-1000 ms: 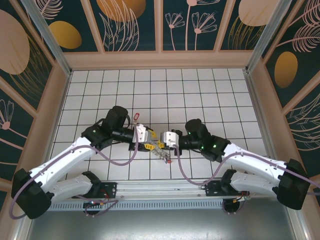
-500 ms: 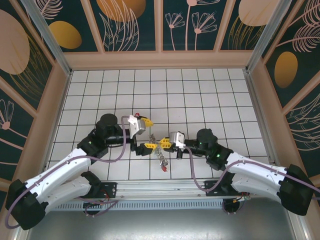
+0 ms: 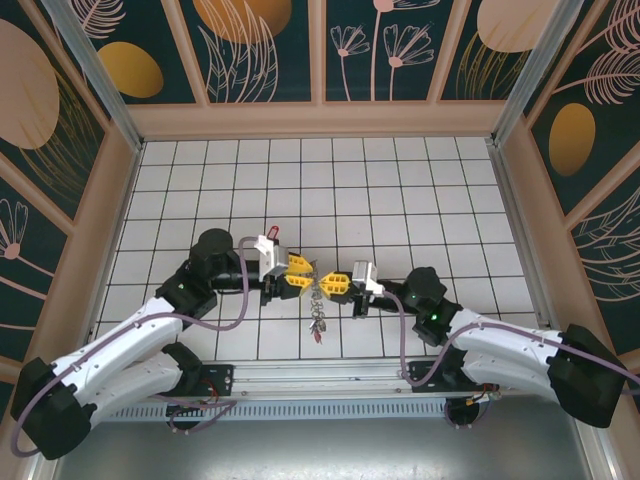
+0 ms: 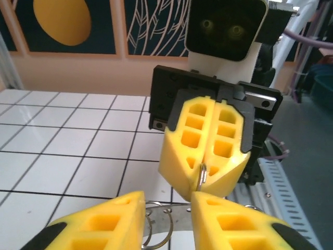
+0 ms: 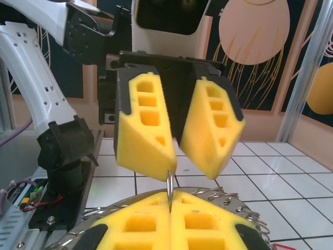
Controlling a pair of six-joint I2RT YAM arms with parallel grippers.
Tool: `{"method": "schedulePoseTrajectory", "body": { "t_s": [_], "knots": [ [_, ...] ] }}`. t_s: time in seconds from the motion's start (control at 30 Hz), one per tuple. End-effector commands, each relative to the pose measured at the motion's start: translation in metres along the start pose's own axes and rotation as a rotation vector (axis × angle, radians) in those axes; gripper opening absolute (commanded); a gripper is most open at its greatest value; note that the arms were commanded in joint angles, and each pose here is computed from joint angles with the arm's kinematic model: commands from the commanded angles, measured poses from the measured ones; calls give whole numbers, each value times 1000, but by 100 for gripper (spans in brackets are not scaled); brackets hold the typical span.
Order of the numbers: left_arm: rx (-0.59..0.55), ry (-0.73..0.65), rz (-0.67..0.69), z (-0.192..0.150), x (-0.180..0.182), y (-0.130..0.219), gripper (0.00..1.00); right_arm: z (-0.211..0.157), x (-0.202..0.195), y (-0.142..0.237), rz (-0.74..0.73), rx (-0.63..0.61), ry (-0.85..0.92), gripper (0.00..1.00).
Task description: Put the keys on the keyring
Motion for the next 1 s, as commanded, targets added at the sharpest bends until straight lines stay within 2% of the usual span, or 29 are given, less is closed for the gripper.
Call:
{"method": "schedulePoseTrajectory", "body": {
  "t_s": [0.0,0.23,0.37,0.47,0.5,0.67,0.8,0.97],
  "knots": [
    [32,-50,-78,4,-4,-5,30,32,-4,2,-8,-164,44,0],
    [35,-58,-129,7,-5,-9,28,37,-6,3,-29,-217,33,0],
    [33,-70,-153,7,-11,-5,29,35,-7,2,-33,-208,34,0],
    [29,-94,-145,9,-17,1,19,32,-8,0,-27,-150,62,0],
    [25,-101,-136,8,-19,4,19,32,-8,1,-33,-141,73,0],
    [-24,-100,-92,2,-23,11,34,44,-10,8,-55,-204,70,0],
    [-29,-67,-98,2,-19,7,37,48,-7,7,-36,-258,35,0],
    [-15,-34,-124,8,-11,-3,38,46,-2,-2,-4,-251,26,0]
  ]
}}
Point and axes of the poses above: each hand's point on the last joint's axis, 136 mm out from that joint toward the fingers, its own y axis back along the fingers, its own x axis along the line the jaws close on, z = x × y, the point moved 6 cm from there along y, back along the fingers, and after that the axes turned 12 degrees about y, right-handed, at the moved point
